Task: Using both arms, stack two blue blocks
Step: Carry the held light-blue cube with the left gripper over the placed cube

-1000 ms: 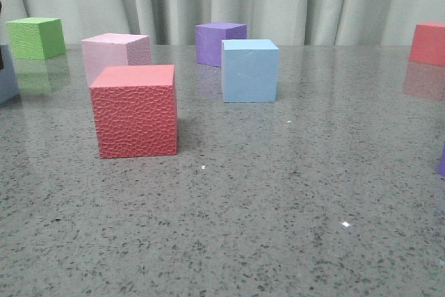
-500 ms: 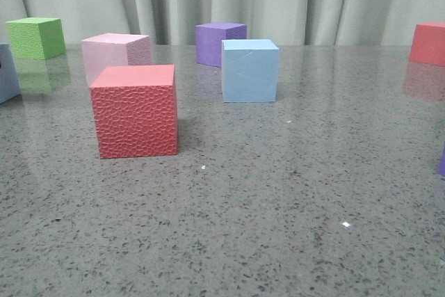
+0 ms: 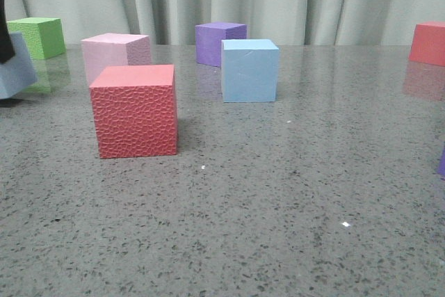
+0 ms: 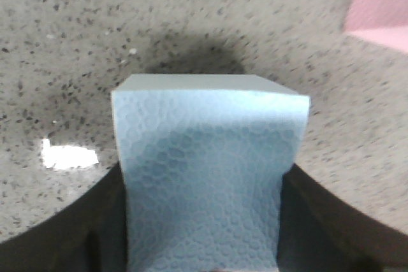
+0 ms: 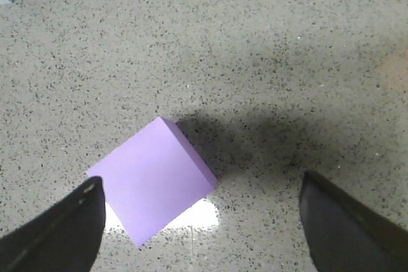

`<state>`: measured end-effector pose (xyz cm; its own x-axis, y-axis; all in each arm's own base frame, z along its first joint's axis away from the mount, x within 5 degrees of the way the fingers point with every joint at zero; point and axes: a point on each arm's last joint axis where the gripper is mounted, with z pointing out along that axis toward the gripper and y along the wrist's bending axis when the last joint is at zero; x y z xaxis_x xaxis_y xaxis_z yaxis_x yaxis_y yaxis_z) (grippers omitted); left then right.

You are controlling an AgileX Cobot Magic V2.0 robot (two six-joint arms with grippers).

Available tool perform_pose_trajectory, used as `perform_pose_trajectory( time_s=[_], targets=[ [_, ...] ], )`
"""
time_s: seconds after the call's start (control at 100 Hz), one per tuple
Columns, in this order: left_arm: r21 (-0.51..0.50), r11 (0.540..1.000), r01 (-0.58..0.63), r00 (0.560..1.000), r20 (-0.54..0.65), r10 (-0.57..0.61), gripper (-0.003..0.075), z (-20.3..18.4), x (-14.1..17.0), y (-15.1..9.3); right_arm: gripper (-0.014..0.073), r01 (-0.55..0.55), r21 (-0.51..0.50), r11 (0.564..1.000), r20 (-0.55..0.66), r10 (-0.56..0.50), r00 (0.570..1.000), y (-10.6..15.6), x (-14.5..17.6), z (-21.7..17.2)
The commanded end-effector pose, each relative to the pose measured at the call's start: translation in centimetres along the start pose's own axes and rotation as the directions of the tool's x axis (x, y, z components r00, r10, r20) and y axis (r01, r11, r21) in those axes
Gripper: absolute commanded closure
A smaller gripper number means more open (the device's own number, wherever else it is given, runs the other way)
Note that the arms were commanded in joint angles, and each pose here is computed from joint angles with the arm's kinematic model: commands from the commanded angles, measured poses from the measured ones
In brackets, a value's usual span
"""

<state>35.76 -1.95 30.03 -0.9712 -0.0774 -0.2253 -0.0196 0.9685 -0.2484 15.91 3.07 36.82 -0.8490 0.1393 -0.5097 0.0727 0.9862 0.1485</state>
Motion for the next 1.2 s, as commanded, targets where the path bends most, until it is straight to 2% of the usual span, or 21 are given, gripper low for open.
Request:
perform_pose_trajectory(
  time_s=[0.0,0.12,0.23,0.42,0.63,0.92,1.19],
  targets=[
    [0.050,0.998,0.043,0.995,0.084,-0.047,0.0596,-3.3,-0.2,-1.4,-0.0019,0.010,-0.007,1.000,0.077,-0.009,0.997,-0.1,-0.6,-0.9],
    [0.024,0.997,0.071,0.991,0.111,-0.073,0.0596,-4.8,-0.6,-2.5,-0.0019,0.010,-0.007,1.000,0.077,-0.009,0.997,-0.1,-0.6,-0.9],
    [0.022,0.996,0.081,0.983,0.163,-0.083,0.0596,-6.1,-0.9,-4.4,-0.0019,0.010,-0.007,1.000,0.077,-0.009,0.997,-0.1,-0.6,-0.9],
    [0.074,0.994,0.083,0.969,0.229,-0.098,0.0596,-8.0,-0.8,-8.3,-0.0019,0.010,-0.008,1.000,0.081,-0.009,0.997,-0.1,-0.6,-0.9],
    [0.136,0.987,0.087,0.964,0.237,-0.117,0.0596,-8.9,0.0,-11.7,-0.0019,0.010,-0.012,1.000,0.095,-0.009,0.995,0.0,-0.8,-0.9],
    [0.182,0.980,0.083,0.974,0.194,-0.119,0.0596,-7.8,0.7,-15.5,-0.0019,0.010,-0.015,1.000,0.099,-0.008,0.995,0.0,-0.8,-0.9],
    [0.222,0.975,0.008,0.983,0.179,-0.049,0.0596,-6.0,0.5,-20.2,-0.0019,0.010,-0.013,1.000,0.095,-0.008,0.995,0.0,-0.8,-0.9]
  ],
)
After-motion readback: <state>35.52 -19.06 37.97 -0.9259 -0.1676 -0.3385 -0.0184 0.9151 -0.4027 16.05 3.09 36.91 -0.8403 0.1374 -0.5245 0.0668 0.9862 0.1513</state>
